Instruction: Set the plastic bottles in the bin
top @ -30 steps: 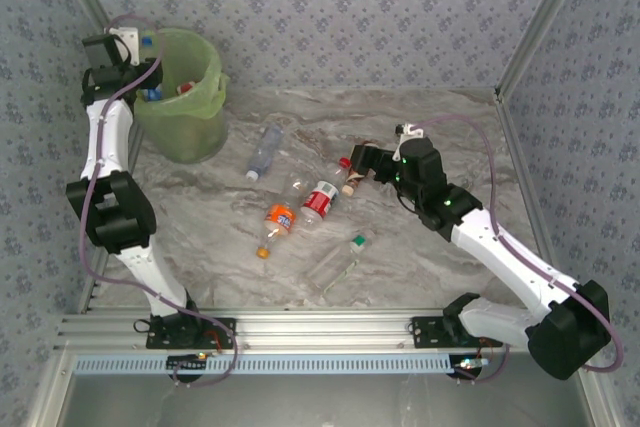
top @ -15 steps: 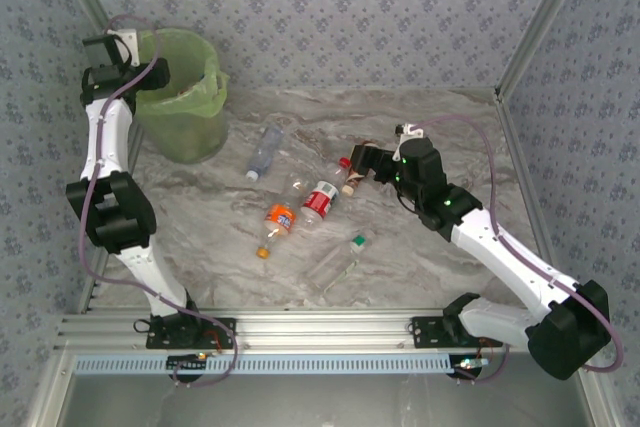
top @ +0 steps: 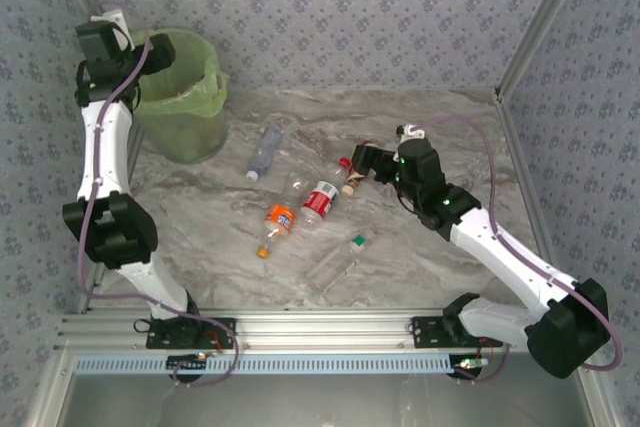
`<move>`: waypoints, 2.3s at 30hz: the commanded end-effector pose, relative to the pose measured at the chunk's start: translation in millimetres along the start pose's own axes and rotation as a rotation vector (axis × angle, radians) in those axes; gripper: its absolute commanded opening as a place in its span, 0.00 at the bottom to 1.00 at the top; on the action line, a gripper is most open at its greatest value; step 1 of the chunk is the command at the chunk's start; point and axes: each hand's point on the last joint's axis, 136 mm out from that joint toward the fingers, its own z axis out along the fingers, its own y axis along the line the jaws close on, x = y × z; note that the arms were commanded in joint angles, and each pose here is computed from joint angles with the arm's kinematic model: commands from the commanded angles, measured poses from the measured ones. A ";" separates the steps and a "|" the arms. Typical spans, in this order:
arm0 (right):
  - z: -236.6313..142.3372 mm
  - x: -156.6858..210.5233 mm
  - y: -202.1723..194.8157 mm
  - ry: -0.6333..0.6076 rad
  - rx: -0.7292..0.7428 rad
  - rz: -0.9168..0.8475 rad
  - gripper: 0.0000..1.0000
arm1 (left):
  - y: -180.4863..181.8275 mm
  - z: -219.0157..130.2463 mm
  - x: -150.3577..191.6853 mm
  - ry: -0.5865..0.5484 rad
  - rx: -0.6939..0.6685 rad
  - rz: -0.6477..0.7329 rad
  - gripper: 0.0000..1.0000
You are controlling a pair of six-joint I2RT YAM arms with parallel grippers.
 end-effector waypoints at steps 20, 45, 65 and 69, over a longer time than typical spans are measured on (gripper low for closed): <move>18.1 7.4 -4.1 -0.023 -0.007 -0.042 0.99 | -78.9 -111.6 79.5 0.044 0.102 -0.235 0.99; 35.2 9.9 3.6 0.008 -0.016 -0.033 0.99 | -134.5 -89.9 257.0 0.541 0.041 0.198 0.99; 17.1 6.8 1.3 -0.027 -0.022 -0.052 0.99 | -135.7 25.0 332.6 0.887 0.089 0.405 0.95; 13.7 7.0 8.1 -0.034 -0.055 -0.082 0.99 | -135.3 40.3 347.9 0.921 0.099 0.449 0.91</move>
